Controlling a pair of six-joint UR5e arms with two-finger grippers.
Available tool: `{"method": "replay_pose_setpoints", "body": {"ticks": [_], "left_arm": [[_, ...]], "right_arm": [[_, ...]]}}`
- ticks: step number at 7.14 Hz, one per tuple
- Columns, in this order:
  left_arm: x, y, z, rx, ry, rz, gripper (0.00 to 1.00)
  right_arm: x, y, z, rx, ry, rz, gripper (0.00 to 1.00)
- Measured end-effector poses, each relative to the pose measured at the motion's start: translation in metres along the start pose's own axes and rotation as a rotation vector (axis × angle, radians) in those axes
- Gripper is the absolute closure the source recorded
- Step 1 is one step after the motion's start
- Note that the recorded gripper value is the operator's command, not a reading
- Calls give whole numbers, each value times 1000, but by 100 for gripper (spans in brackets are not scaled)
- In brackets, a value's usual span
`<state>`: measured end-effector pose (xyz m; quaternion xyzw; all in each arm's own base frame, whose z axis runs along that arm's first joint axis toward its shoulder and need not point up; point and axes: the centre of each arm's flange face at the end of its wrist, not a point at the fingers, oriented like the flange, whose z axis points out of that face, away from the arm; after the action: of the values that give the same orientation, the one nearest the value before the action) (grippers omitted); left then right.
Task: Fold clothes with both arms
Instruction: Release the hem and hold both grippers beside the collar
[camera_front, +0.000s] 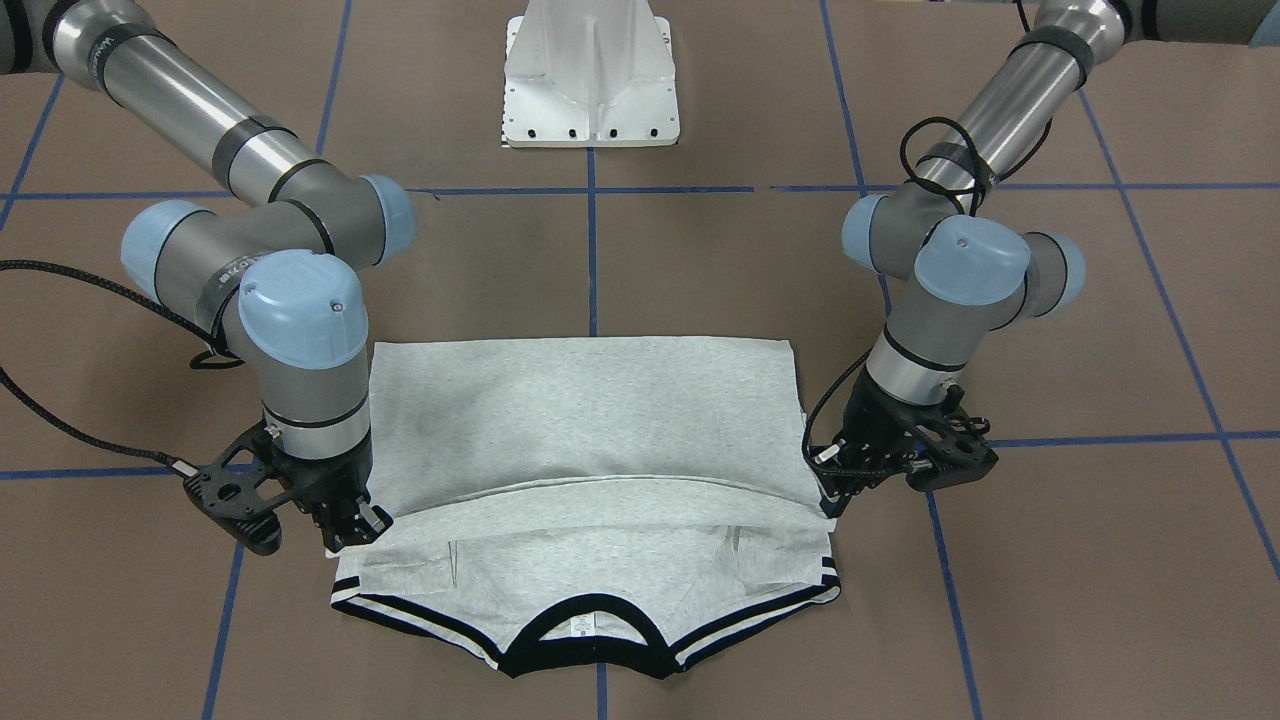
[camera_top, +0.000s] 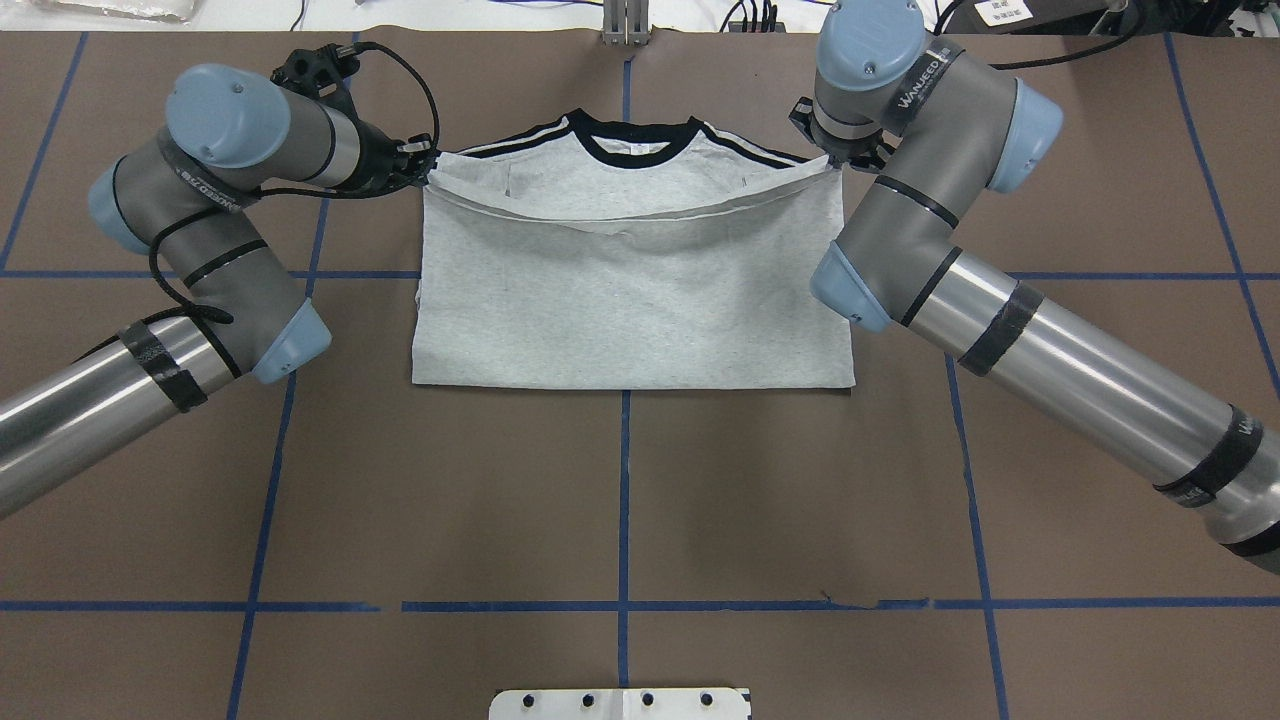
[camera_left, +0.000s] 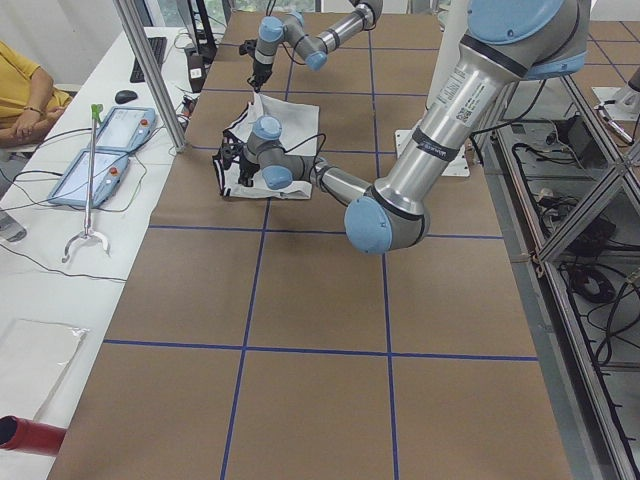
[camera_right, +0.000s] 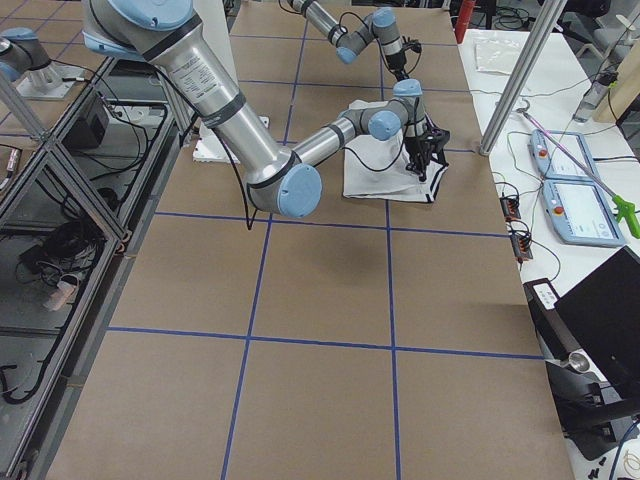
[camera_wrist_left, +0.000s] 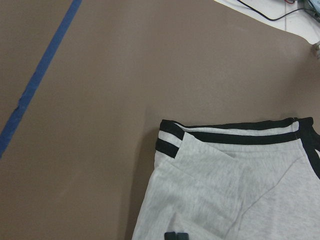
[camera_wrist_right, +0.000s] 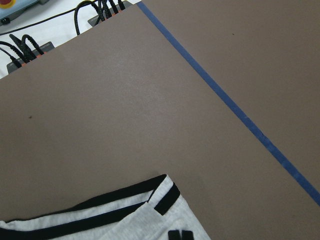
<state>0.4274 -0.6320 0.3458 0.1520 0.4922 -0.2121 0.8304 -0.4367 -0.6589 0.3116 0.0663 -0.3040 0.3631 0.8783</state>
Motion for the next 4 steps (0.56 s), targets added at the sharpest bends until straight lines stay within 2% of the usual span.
{"method": "replay_pose_setpoints", "body": {"ticks": [4], "left_arm": [[-3, -13, 26, 39, -17, 17, 100]], "right_arm": [[4, -6, 27, 2, 5, 0, 100]]}}
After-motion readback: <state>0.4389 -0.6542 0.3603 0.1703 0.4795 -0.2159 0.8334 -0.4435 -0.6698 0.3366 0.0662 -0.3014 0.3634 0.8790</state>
